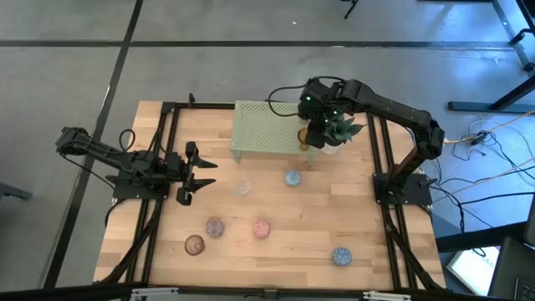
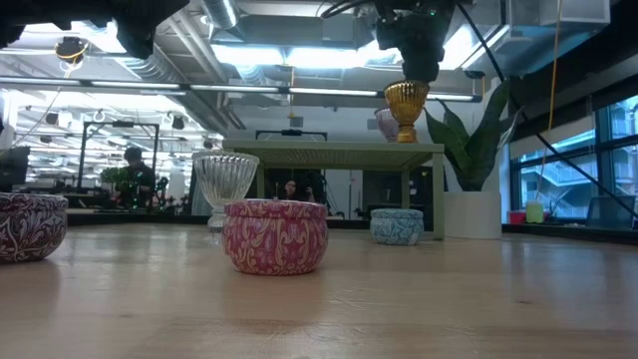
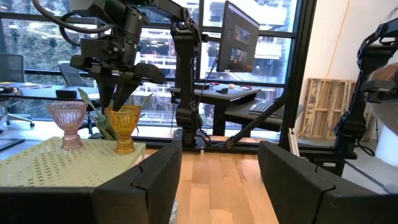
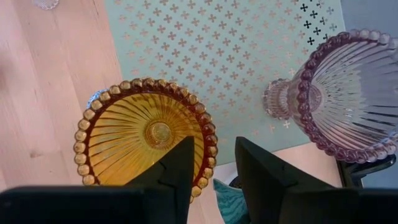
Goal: Pick & Place candle stick holders
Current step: Align the orange glass candle holder with the purple glass candle holder on the shelf, then put the transparent glass candle holder on the shelf
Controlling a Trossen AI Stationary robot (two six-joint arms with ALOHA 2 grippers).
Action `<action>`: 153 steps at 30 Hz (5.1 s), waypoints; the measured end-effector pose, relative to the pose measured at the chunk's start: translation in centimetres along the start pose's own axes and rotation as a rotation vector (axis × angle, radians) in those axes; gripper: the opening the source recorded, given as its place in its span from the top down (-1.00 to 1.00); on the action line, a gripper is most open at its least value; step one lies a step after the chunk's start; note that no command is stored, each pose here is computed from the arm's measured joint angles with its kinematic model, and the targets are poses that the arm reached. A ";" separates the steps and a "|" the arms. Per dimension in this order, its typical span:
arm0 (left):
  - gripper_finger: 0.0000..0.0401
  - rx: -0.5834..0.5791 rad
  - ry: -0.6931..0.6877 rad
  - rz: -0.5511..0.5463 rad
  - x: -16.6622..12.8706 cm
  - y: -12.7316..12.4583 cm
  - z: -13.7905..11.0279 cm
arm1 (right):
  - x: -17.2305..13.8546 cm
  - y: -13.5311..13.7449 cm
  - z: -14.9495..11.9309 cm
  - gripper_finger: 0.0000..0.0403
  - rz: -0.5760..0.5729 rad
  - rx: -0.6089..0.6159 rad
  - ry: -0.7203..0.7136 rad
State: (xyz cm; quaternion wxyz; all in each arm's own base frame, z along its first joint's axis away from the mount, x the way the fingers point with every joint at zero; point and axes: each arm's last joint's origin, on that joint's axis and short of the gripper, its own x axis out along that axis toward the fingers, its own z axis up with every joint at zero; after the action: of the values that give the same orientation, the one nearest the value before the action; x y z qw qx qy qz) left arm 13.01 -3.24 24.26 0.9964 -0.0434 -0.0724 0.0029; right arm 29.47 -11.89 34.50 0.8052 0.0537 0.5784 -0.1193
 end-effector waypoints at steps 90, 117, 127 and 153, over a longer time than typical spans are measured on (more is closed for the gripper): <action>-0.05 0.153 0.761 0.227 12.1 -3.0 1.7 | 3.3 12.4 -18.2 0.40 0.509 -0.173 -0.691; -0.05 0.130 1.017 0.301 13.0 -1.0 -1.8 | 3.4 12.4 -18.3 0.40 0.506 -0.174 -0.681; -0.05 0.097 1.092 0.363 13.9 -0.6 -4.2 | 3.4 12.4 -18.3 0.40 0.506 -0.174 -0.681; 0.01 0.074 1.169 0.376 13.9 1.0 -4.8 | 3.4 12.4 -18.3 0.40 0.505 -0.177 -0.681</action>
State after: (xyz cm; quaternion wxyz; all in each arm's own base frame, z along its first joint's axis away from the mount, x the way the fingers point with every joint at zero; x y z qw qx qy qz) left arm 27.49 -2.48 21.40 0.8546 -0.0152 0.4948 0.1569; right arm 16.86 3.76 24.72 0.9555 0.0818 0.2566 0.1204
